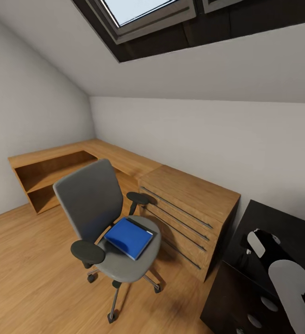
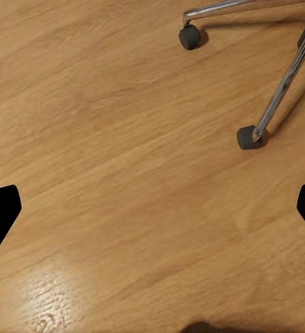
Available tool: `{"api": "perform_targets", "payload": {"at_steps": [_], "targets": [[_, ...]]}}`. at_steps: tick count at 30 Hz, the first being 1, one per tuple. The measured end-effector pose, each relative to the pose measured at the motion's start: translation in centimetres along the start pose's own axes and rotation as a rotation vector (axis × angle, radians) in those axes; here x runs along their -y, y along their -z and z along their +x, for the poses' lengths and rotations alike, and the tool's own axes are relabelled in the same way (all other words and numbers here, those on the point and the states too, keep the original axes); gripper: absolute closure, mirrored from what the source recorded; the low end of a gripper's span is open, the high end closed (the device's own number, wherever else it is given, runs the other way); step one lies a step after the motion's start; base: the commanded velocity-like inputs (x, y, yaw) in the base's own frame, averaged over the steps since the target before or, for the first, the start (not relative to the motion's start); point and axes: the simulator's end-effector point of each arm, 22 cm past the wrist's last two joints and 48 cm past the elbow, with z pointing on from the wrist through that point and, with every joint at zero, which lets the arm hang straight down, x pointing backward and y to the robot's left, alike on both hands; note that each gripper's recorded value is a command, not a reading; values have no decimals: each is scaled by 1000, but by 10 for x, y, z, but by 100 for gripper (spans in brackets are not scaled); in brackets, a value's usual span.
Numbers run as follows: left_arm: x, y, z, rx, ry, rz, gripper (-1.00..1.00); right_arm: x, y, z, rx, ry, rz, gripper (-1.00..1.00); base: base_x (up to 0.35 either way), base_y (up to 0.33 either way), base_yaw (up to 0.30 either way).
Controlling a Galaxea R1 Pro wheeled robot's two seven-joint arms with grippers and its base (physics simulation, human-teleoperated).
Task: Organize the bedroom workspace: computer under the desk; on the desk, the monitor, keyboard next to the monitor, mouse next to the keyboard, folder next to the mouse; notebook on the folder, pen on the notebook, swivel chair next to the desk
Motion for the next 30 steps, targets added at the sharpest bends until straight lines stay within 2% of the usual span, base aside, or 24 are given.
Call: {"api": "perform_targets", "payload": {"at_steps": [1,2,23,24,25,27,30], "targets": [[0,0,0,0,0,0,-100,0,0,-1,1,0,0,100,0,0,0],[0,0,0,0,0,0,-100,0,0,-1,3,-1,0,-100,0,0,0],[0,0,0,0,0,0,-100,-2,3,-8,20,-6,-6,-100,0,0,0],[0,0,0,-1,0,0,-100,-7,7,-20,47,-15,-18,-100,0,0,0],[0,0,0,-1,1,-1,-100,-20,24,-53,124,-37,-55,-100,0,0,0],[0,0,0,-2,1,-2,-100,-27,34,-68,161,-48,-74,-100,0,0,0],[-1,0,0,-2,1,-3,-100,-51,63,-101,255,-70,-127,-100,0,0,0]]}}
